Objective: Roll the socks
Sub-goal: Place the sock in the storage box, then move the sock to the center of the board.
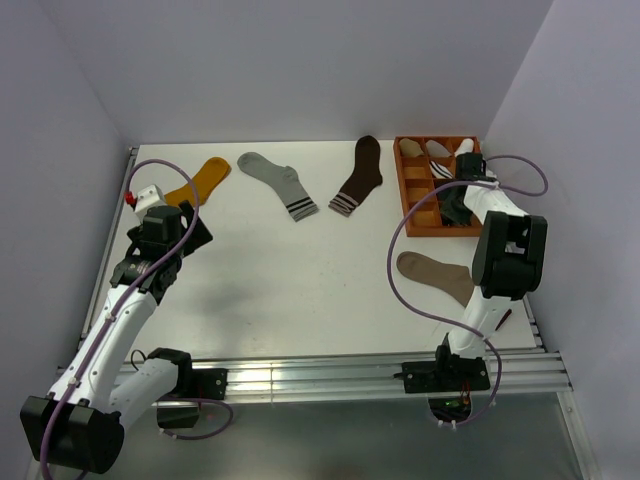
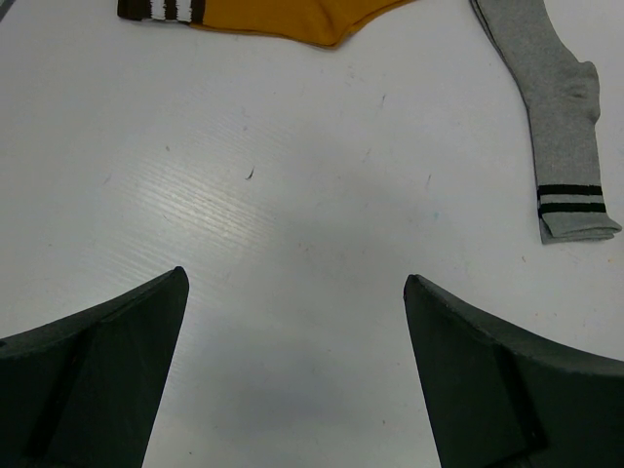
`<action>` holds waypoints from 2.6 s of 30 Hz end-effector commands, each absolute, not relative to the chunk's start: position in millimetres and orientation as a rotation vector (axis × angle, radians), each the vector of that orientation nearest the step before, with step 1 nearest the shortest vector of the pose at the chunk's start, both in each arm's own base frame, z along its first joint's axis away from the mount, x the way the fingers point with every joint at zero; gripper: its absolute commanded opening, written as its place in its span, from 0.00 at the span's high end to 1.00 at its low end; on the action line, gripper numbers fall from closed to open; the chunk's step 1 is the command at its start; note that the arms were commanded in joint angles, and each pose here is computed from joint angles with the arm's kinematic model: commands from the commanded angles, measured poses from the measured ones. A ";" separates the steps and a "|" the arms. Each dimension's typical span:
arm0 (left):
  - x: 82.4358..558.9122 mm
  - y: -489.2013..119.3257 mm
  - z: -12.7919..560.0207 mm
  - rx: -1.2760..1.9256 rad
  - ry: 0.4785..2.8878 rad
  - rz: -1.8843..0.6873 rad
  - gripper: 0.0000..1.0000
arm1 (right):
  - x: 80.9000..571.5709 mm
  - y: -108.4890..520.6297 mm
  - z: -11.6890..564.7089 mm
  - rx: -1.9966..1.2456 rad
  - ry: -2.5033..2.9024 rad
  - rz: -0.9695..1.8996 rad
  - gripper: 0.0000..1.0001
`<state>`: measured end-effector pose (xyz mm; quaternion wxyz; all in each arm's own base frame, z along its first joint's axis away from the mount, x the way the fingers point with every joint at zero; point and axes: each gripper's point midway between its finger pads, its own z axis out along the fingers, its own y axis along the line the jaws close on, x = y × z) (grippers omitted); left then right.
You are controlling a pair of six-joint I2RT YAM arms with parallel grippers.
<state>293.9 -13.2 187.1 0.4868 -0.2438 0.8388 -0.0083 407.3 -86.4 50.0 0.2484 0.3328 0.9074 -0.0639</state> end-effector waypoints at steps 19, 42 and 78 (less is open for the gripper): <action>295.1 -13.6 199.8 -0.579 1.988 -0.067 0.01 | 378.7 -42.8 165.0 0.741 2.230 -0.028 0.46; 293.0 -16.5 203.8 -0.571 1.978 -0.100 0.02 | 294.2 44.1 45.4 0.498 2.550 -0.003 0.43; 288.9 -13.5 211.4 -0.576 1.946 -0.106 0.01 | 297.5 201.5 70.5 0.020 2.579 0.096 0.44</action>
